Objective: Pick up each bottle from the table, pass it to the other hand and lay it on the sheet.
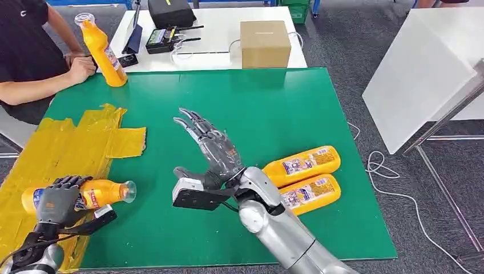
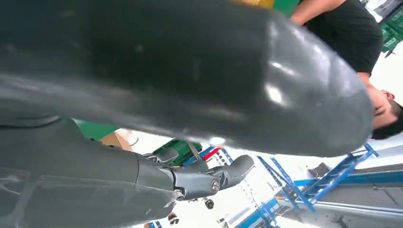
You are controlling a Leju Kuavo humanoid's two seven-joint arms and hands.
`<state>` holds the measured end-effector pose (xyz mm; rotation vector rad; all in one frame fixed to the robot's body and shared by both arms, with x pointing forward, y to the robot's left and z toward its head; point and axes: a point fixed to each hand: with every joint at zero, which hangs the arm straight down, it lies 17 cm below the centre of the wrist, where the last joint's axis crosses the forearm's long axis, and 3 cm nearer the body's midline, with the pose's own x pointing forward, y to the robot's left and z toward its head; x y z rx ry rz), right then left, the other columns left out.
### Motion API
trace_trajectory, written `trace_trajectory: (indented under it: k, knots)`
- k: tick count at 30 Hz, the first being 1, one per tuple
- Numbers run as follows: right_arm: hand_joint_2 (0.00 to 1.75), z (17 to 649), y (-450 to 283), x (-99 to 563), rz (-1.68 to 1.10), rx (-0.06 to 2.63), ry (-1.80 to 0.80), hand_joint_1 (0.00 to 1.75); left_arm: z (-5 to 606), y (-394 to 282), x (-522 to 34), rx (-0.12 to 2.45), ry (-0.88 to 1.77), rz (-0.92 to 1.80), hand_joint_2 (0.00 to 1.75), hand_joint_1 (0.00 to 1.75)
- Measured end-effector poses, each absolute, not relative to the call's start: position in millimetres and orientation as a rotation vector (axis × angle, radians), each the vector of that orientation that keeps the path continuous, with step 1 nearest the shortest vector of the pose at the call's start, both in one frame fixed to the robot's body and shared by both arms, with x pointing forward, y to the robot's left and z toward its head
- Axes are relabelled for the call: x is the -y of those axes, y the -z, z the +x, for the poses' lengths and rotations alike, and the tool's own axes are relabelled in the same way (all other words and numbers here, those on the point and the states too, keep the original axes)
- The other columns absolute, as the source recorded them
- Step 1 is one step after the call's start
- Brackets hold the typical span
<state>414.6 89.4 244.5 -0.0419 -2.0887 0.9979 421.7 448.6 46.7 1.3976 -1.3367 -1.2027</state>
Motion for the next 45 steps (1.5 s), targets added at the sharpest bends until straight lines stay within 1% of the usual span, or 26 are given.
trace_trajectory:
  k: [9,10,14,15,27,33,35,38,41,45]
  knots:
    - [0.00,412,-243,-95,-0.026,2.091,-1.026,0.00,439,-41,-465,1.252,1.257,1.440,1.75,1.75]
    - [0.00,412,-242,-96,-0.026,2.091,-1.030,0.00,441,-40,-466,1.246,1.259,1.437,1.75,0.00]
    - [0.00,410,-240,-98,-0.021,2.088,-1.040,0.00,447,-34,-471,1.224,1.269,1.415,1.75,0.00]
    - [0.00,410,-240,-99,-0.019,2.087,-1.044,0.00,448,-32,-471,1.220,1.277,1.409,0.00,0.00]
    - [0.00,407,-236,-103,0.000,2.076,-1.064,0.00,447,-26,-488,1.152,1.316,1.420,0.00,0.00]
    - [0.00,406,-232,-104,-0.001,2.068,-1.071,0.00,446,-27,-486,1.187,1.281,1.405,0.00,0.00]
    - [0.00,407,-231,-104,-0.005,2.067,-1.073,0.00,446,-34,-476,1.239,1.259,1.402,0.00,0.00]
    - [0.00,407,-229,-104,-0.015,2.066,-1.074,0.00,445,-50,-459,1.360,1.170,1.382,0.00,0.00]
    - [0.00,407,-228,-104,-0.028,2.063,-1.076,0.00,446,-78,-448,1.529,0.992,1.358,0.00,0.00]
    - [0.00,406,-225,-104,-0.033,2.059,-1.081,0.00,446,-103,-450,1.614,0.799,1.363,0.00,0.00]
